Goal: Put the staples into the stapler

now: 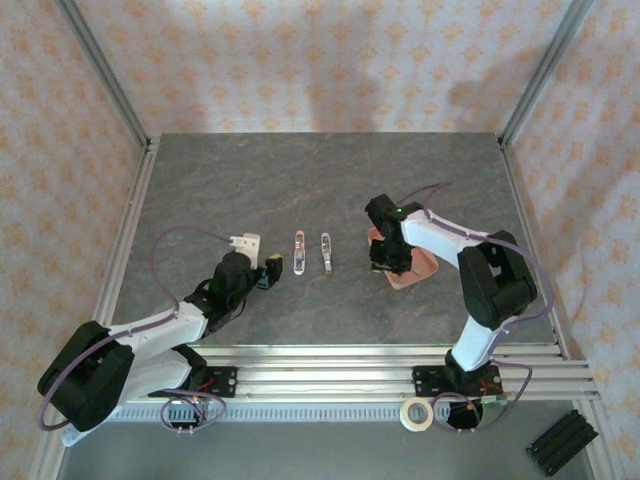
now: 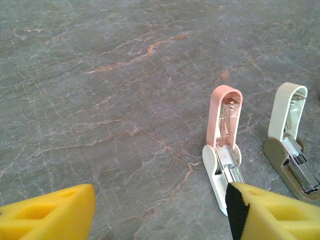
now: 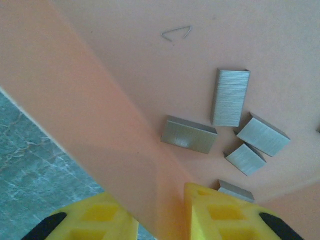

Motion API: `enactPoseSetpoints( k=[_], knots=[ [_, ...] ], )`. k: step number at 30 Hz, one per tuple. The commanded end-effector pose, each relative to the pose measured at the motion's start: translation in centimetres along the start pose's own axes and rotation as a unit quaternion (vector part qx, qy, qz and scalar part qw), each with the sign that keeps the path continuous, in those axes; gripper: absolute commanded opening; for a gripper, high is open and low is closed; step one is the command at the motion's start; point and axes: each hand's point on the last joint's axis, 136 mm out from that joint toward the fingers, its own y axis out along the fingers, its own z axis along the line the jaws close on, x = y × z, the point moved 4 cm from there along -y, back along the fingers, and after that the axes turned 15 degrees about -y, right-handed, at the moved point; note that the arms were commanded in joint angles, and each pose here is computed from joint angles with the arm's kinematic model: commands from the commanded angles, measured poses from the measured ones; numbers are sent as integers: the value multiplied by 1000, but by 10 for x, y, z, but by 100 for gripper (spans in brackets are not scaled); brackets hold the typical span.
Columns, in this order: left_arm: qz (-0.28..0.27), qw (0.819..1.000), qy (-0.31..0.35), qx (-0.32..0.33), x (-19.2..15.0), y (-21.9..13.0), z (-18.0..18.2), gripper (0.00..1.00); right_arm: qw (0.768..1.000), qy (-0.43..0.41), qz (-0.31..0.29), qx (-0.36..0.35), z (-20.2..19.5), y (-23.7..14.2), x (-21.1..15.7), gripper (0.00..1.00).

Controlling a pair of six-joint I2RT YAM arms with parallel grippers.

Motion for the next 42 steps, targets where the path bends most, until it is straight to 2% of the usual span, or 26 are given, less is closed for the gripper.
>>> enactPoseSetpoints(
  k=[1, 14, 18, 24, 31, 42],
  knots=[
    [-21, 1000, 3, -5, 12, -4, -3, 70, 999, 46, -18, 14, 9, -7, -3, 27],
    [-27, 1000, -4, -13, 13, -8, -3, 70, 996, 61, -40, 58, 61, -10, -21, 27],
    [-28, 999, -4, -16, 13, -10, -4, 70, 997, 44, -58, 38, 55, -27, -18, 35],
    [-26, 1000, 5, -9, 12, -11, -1, 70, 997, 41, -64, 9, 35, -45, -9, 36],
    [-26, 1000, 7, -6, 10, -11, 0, 70, 995, 96, -33, 4, 10, -27, 3, 34],
    [-28, 1000, 6, -6, 11, -11, 1, 70, 994, 109, -5, -20, 0, 3, 15, 30]
  ],
)
